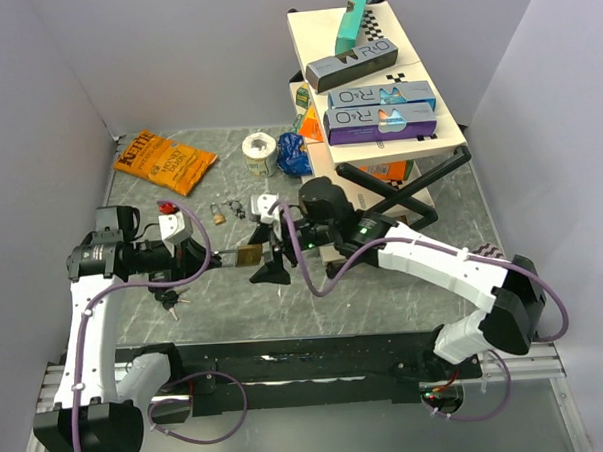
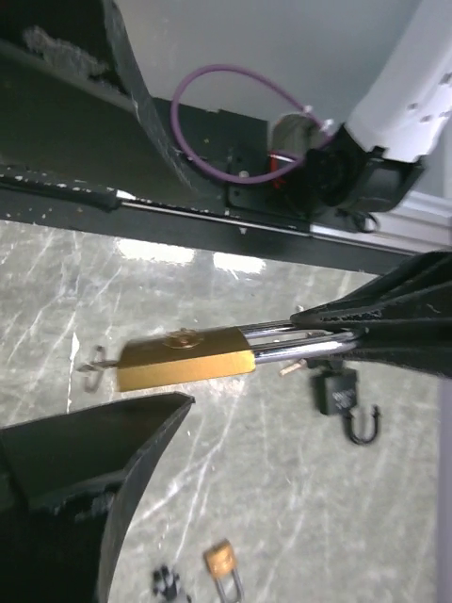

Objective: Lock with the key
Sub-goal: Lock the lock.

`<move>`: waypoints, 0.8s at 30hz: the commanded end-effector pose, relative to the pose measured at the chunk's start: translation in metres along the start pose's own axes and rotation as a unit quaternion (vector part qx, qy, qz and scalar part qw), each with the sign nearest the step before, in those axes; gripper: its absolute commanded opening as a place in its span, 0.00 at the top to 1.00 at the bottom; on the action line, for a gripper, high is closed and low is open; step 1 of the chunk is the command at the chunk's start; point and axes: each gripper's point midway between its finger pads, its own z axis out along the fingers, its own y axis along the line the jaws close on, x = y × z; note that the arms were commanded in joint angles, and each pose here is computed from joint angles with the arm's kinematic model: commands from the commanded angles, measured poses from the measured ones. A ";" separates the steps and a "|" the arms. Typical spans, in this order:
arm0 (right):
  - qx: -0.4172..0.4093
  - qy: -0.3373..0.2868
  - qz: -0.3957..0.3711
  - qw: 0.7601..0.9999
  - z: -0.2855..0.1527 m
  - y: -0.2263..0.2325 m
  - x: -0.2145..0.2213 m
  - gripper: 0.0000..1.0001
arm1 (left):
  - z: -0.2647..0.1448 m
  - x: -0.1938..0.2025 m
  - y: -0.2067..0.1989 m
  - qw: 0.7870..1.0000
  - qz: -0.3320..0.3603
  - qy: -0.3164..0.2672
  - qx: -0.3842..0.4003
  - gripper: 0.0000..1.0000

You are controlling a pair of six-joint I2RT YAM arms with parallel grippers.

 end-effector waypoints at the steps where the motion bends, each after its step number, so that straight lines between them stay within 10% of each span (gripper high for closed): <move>1: 0.005 -0.044 -0.019 0.999 -0.025 -0.001 -0.028 0.05 | -0.003 -0.039 -0.009 0.997 0.047 -0.064 0.014 0.99; 17: -0.028 -0.064 -0.029 0.997 -0.011 -0.001 -0.026 0.07 | -0.009 -0.068 -0.027 0.991 0.062 -0.100 0.057 0.99; 24: -0.047 -0.071 -0.026 0.996 -0.003 -0.001 -0.027 0.32 | -0.010 -0.078 -0.026 0.991 0.048 -0.110 0.052 0.99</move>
